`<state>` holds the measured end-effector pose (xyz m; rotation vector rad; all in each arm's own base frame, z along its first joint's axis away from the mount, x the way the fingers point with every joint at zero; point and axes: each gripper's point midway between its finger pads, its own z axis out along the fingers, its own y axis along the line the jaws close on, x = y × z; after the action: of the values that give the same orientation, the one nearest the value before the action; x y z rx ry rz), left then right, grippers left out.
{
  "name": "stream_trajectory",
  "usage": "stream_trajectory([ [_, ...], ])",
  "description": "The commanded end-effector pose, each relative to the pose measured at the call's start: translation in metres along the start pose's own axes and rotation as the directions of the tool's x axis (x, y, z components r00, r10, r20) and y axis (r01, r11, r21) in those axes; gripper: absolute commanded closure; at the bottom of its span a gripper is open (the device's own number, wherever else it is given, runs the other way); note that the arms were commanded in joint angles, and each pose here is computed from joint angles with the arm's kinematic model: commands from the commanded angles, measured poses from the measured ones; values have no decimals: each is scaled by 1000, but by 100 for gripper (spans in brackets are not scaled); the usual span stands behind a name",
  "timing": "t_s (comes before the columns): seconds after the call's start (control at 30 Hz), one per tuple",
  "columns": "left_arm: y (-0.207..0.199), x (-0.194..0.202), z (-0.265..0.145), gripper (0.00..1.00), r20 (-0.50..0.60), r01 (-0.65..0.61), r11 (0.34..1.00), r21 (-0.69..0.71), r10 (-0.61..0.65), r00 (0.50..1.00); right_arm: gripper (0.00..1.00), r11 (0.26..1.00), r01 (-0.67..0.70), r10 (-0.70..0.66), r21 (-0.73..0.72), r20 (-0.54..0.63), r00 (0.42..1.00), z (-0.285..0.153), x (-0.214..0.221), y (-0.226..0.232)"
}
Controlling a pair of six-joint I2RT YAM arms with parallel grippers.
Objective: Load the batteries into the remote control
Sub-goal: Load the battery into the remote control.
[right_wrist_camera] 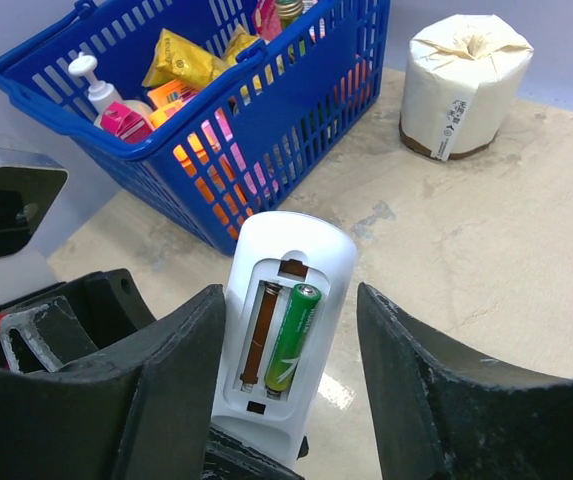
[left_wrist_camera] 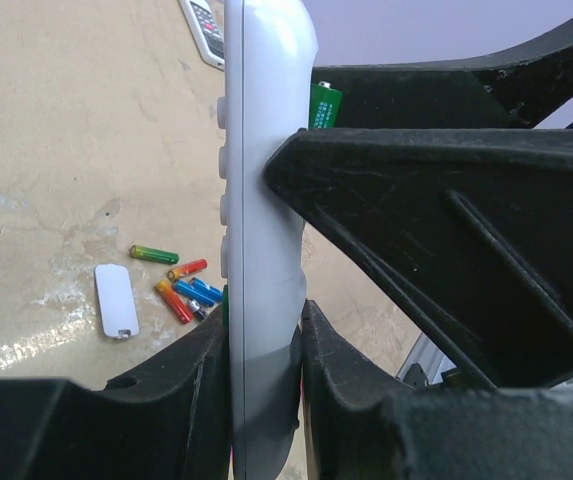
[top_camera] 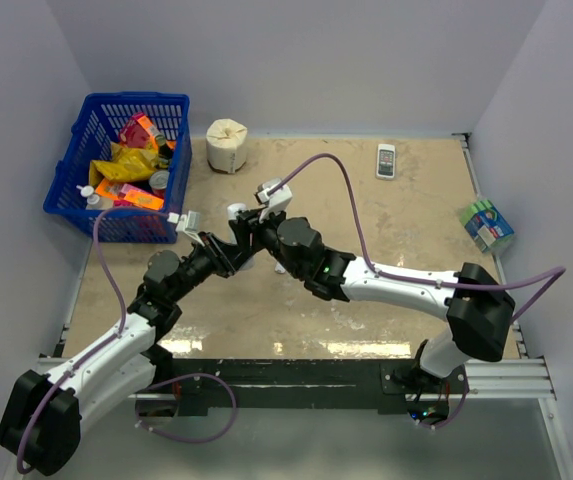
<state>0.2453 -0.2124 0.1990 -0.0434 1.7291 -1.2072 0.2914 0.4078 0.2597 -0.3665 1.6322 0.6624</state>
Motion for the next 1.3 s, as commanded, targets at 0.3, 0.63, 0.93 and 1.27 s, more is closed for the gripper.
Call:
stream_trajectory([
  [0.3,-29,-15,4,100,39,-41,992,121,37,999,19,992,63,-54,-113,81,995,-23,-91,23],
  [0.63,-37,-16,5,100,25,-68,986,154,65,998,6,945,272,-264,-181,69,962,-48,-116,-10],
  [0.93,-48,-17,6,100,20,-90,974,209,87,996,11,785,521,-514,-334,117,850,-61,-97,-33],
  [1.27,-60,-20,5,100,15,-111,958,263,111,994,36,656,554,-526,-512,215,823,-68,-83,-16],
])
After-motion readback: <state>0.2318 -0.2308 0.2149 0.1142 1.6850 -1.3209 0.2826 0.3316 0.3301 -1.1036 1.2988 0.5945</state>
